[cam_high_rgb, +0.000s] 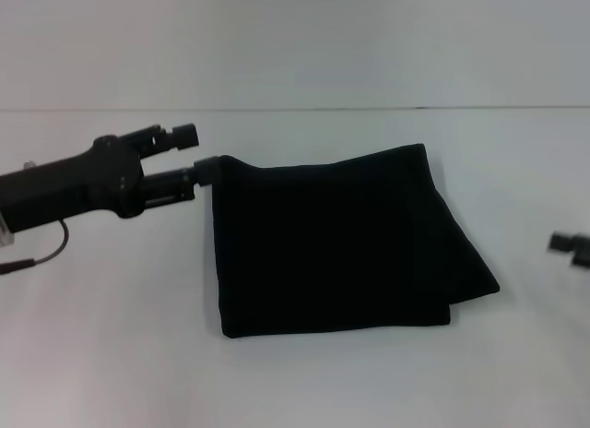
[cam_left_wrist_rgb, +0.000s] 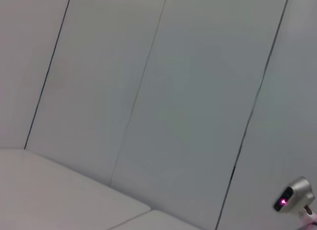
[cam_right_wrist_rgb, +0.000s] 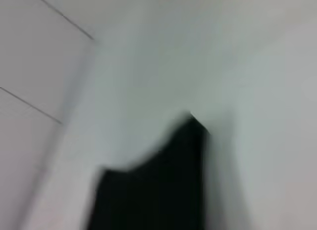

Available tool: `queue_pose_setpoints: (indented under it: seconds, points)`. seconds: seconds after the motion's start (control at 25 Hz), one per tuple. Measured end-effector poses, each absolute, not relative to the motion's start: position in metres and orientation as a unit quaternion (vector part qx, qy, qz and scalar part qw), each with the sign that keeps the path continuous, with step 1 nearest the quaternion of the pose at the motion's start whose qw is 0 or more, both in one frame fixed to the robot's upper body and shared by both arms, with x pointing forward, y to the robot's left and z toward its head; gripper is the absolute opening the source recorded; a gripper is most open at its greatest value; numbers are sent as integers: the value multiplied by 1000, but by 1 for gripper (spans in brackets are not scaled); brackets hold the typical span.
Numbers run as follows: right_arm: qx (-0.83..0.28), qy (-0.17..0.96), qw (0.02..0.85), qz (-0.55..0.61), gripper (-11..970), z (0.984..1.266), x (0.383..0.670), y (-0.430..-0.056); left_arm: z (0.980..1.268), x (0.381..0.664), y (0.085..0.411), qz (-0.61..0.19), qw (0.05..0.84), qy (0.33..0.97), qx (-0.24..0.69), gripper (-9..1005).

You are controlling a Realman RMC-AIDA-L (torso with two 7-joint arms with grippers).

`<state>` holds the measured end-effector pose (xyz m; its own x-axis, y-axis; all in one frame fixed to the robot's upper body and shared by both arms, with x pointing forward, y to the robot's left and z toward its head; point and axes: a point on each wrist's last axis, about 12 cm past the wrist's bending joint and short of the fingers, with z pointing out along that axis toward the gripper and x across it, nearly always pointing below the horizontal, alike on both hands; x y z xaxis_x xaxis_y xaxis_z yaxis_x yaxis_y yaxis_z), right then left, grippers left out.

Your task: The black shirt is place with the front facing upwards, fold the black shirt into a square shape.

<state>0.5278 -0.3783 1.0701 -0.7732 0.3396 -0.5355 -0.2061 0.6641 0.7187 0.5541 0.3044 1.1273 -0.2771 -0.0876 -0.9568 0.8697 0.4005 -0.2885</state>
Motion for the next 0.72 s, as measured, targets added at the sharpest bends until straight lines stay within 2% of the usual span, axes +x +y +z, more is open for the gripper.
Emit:
queue_pose_setpoints:
  seconds: [0.08,0.2,0.36,0.52,0.72]
  points:
    - [22,817,386,429,839,1080,519,-385,1132,556,303,-463,524,648,302,812]
    - [-23,772,456,443,882,1089,508,-386,1138,561,300,-469,520,640,315,813]
    - [-121,731,515,430,925,1095,507,-366,1142,566,290,-466,496,642,353,816]
    - [-193,735,513,400,927,1108,522,-351,1141,572,277,-439,449,668,399,818]
    - [-224,788,439,370,929,1134,552,-337,1139,578,269,-401,378,724,414,819]
